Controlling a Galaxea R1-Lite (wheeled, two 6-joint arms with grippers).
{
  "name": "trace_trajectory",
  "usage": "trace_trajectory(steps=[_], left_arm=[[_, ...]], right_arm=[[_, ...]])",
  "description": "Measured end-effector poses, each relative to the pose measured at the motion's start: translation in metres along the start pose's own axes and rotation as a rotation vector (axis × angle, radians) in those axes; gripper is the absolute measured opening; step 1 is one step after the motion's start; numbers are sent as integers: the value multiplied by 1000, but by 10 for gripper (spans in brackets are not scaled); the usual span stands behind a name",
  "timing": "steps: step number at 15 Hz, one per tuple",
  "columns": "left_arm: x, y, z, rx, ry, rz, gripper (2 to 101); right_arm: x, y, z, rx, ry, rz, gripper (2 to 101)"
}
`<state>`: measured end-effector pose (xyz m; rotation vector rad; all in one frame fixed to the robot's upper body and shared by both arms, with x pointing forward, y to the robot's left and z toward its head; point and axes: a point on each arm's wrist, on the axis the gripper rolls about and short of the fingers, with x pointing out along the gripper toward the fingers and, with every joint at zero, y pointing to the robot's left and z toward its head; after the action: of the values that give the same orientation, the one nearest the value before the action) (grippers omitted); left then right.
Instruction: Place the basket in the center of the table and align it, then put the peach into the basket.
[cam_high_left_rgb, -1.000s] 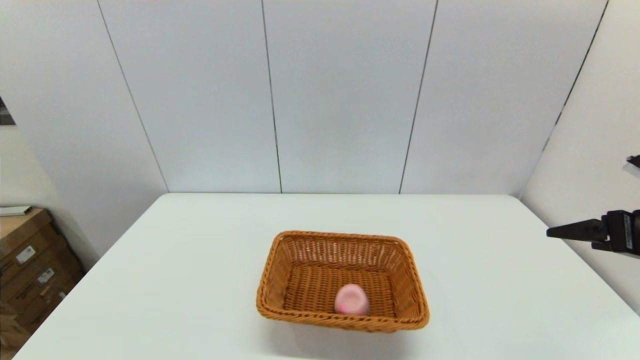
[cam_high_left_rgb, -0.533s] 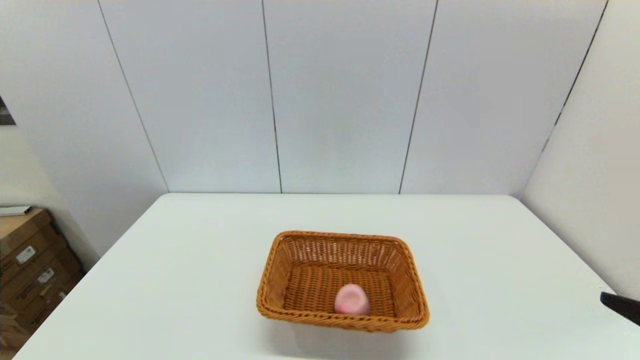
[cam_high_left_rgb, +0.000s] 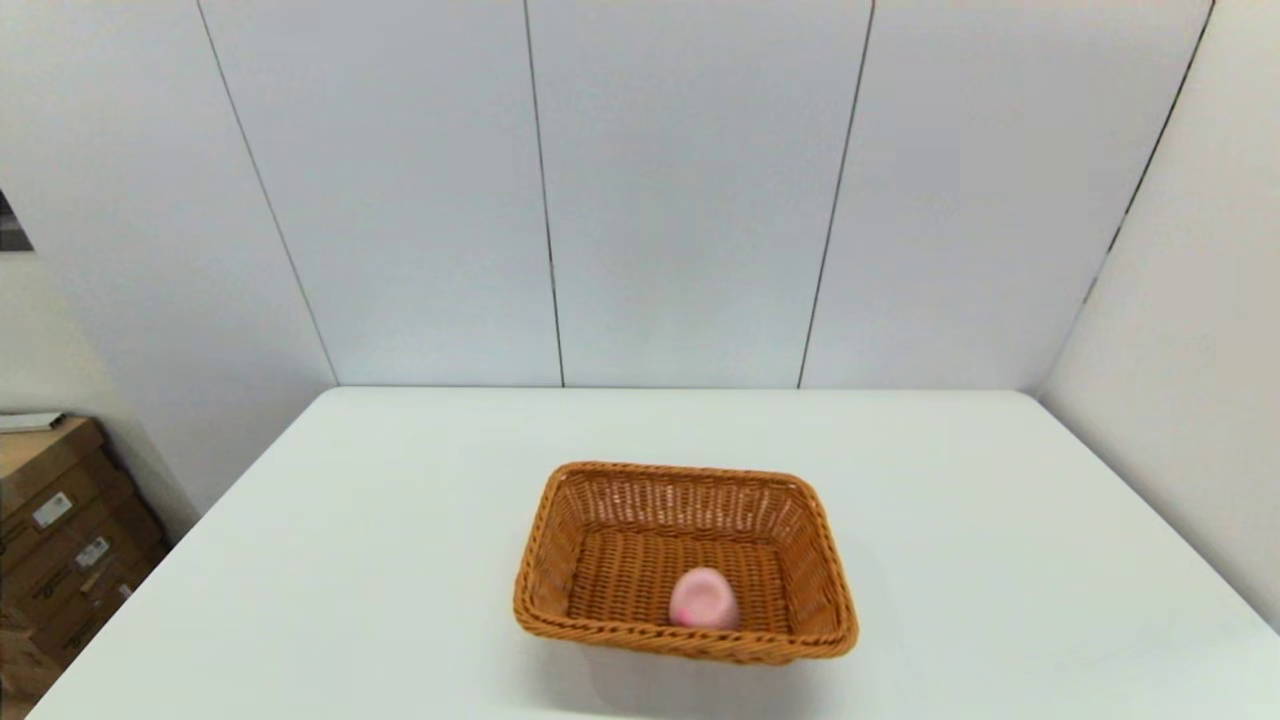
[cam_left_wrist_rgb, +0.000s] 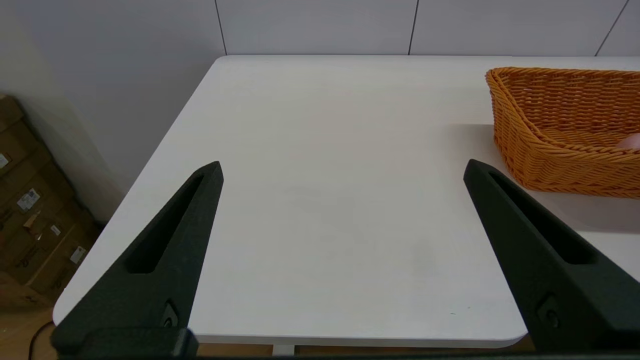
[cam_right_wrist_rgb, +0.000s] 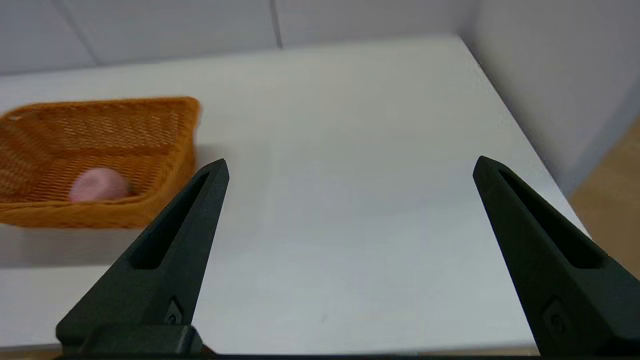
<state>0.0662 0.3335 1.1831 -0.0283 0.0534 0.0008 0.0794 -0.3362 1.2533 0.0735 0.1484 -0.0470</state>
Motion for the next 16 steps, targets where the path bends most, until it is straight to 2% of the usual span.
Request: trace_trajectory(steps=[3, 7, 12, 16], left_arm=[[0, 0, 0, 0, 0, 0, 978], [0, 0, 0, 0, 0, 0, 978], [0, 0, 0, 0, 0, 0, 978], [0, 0, 0, 0, 0, 0, 978]], right_arm=[[-7, -3, -17, -44, -55, 28, 971], [-13, -5, -40, -71, -103, 1, 971], [-8, -7, -61, -98, -104, -20, 971], [-5, -6, -70, -96, -80, 30, 971]])
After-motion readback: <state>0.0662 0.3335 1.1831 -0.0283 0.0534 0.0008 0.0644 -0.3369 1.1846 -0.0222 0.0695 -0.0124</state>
